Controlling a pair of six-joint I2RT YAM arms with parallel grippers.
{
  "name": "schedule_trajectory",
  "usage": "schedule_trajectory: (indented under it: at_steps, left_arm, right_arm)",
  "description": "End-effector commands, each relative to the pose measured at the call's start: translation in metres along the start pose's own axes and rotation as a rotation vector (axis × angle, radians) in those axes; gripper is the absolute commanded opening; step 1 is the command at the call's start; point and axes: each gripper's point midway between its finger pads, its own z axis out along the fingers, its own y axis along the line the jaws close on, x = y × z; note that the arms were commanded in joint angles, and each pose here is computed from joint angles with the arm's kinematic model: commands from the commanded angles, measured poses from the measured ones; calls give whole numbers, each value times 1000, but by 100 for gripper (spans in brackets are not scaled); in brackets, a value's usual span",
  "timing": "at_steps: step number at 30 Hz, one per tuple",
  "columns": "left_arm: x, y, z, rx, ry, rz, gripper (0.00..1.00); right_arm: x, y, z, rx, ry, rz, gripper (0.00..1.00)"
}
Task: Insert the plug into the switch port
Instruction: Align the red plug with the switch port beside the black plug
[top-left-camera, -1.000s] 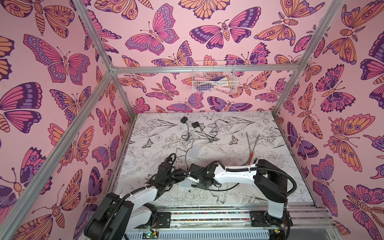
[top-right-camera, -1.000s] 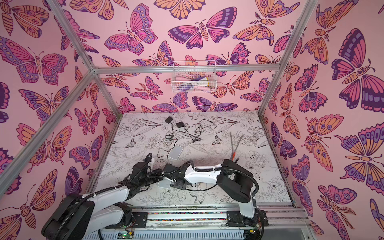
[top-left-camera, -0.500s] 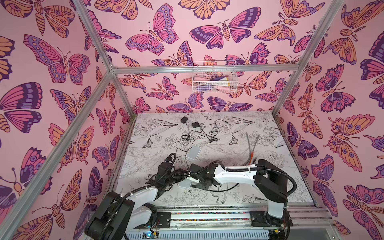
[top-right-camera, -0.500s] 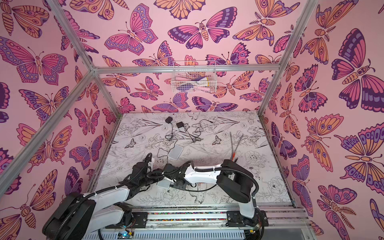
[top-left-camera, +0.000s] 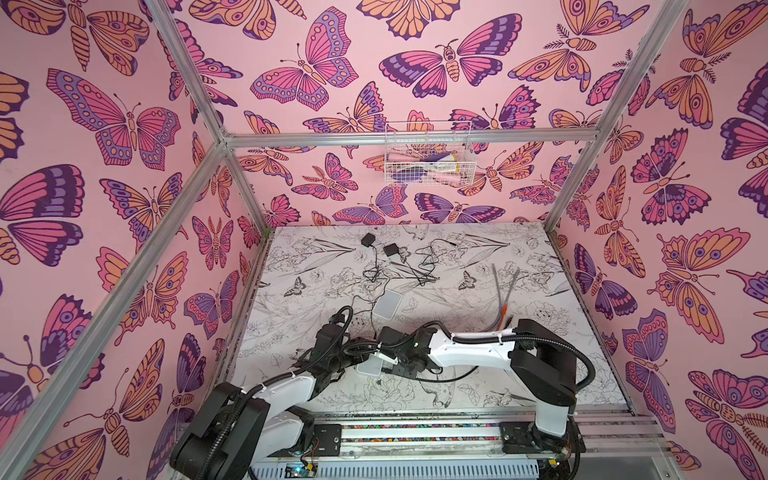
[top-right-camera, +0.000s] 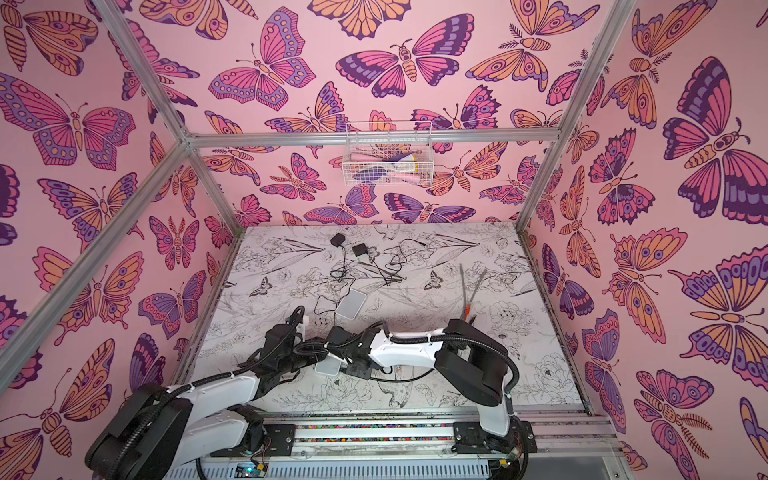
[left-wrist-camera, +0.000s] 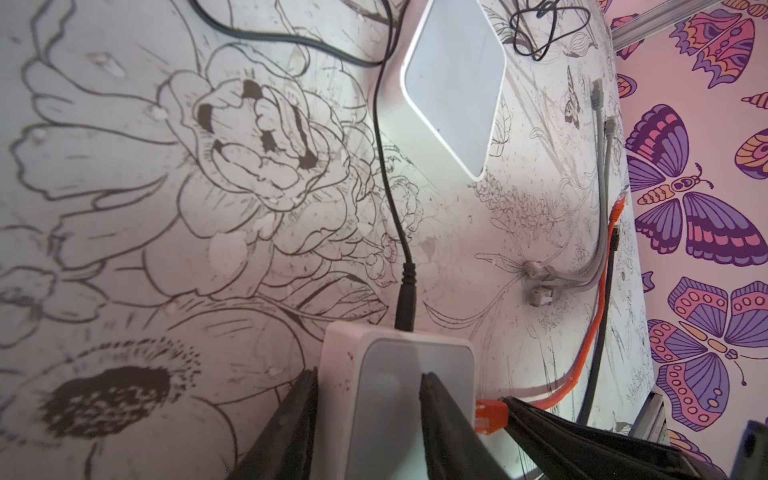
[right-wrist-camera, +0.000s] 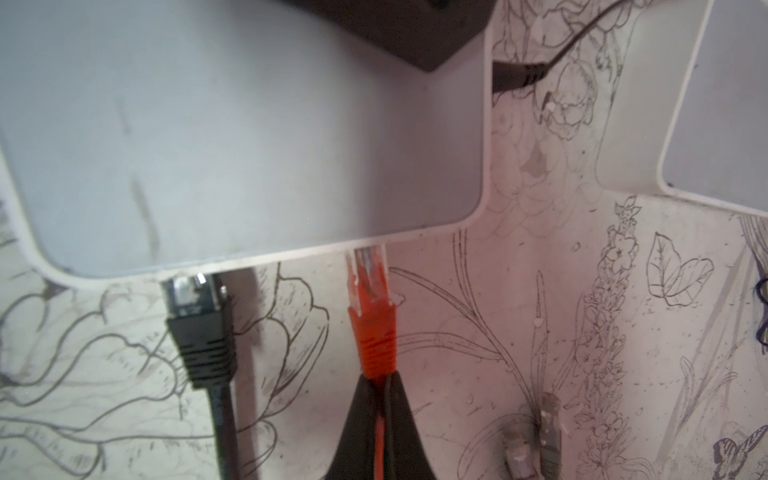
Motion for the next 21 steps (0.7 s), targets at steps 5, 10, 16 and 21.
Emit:
schedule_trajectory:
  at_steps: [5,10,16,21]
  left_arm:
    - [15,10,2,-40,61,9,43]
    - [14,9,2,-46,63,20,43]
    - [16,8,3,-50,71,34,43]
    - [19,8,4,-56,80,48,43]
  right_arm:
    - [-28,-4,-16,11,-126,40,0]
    - [-24,-2,-11,8,-110,38,0]
    - [-29,-4,-10,23,-128,56,0]
    - [-32,-8,-8,44,-129,65,0]
